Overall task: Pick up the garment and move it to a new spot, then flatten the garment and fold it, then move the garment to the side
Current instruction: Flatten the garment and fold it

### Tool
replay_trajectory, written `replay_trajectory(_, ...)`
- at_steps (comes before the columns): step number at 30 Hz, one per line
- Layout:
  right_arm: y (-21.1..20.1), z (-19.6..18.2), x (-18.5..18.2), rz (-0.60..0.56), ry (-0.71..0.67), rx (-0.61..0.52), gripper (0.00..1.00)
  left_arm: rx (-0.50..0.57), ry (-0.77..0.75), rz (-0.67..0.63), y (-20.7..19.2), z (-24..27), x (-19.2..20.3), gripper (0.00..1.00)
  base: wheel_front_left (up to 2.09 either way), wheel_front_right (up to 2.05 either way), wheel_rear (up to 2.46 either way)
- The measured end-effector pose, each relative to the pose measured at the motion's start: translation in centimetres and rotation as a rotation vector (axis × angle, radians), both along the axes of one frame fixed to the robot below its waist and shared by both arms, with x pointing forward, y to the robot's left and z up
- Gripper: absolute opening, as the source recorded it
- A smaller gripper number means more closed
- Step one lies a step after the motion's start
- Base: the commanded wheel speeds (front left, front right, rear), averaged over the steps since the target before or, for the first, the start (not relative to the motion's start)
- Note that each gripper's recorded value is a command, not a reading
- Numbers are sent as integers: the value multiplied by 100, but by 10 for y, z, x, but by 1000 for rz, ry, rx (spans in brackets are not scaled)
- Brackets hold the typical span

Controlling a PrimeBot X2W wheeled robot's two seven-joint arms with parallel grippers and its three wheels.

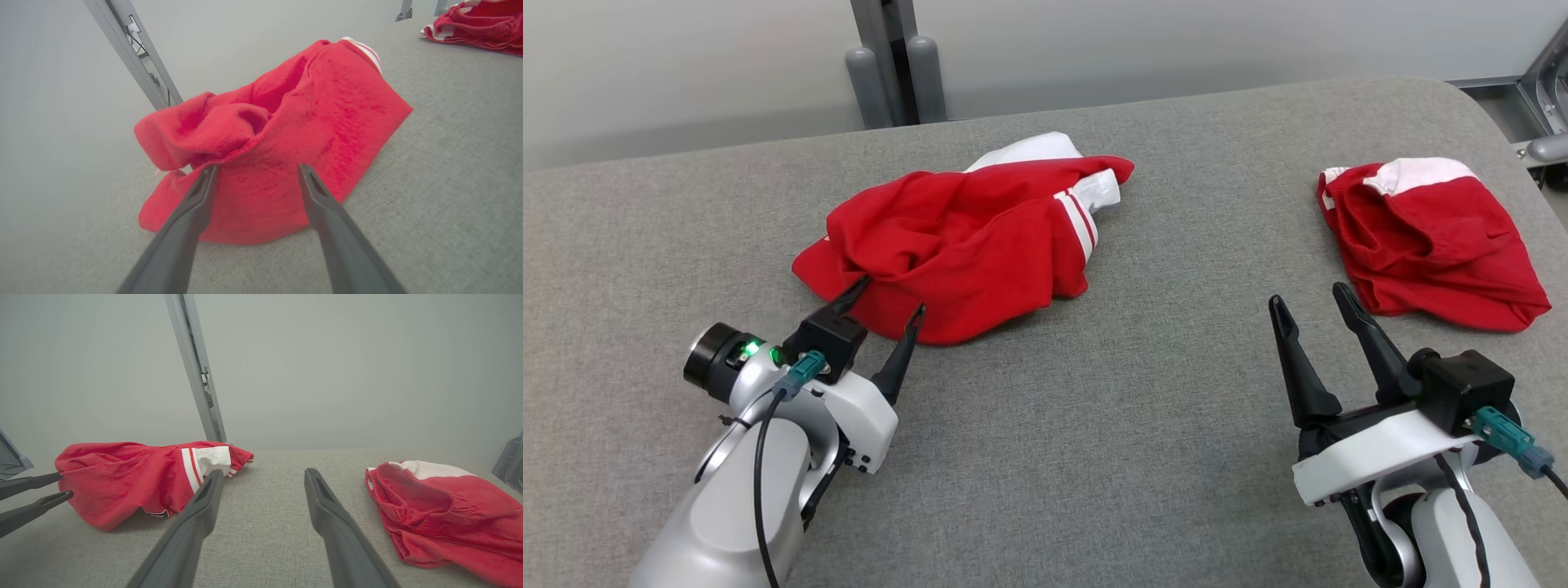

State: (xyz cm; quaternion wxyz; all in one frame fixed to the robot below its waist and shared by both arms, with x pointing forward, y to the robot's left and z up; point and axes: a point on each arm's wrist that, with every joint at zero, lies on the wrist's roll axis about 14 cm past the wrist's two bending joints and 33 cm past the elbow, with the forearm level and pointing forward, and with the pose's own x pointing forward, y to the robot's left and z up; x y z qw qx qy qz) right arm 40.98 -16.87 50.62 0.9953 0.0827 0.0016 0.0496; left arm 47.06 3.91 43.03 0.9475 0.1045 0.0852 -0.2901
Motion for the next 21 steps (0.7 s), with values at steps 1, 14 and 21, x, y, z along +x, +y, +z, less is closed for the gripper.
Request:
replay_trajectory(1,-1,0,0,-2,1,0,100,1,-4,0,0,1,2,100,0,0,0)
replay_trajectory(14,0,-4,0,-1,12,2,100,32,-19,5,10,1,6,100,0,0,0)
replay_trajectory(21,-1,-7,0,-4,19,1,100,97,-7,-81,-3,-9,1,100,0,0,0)
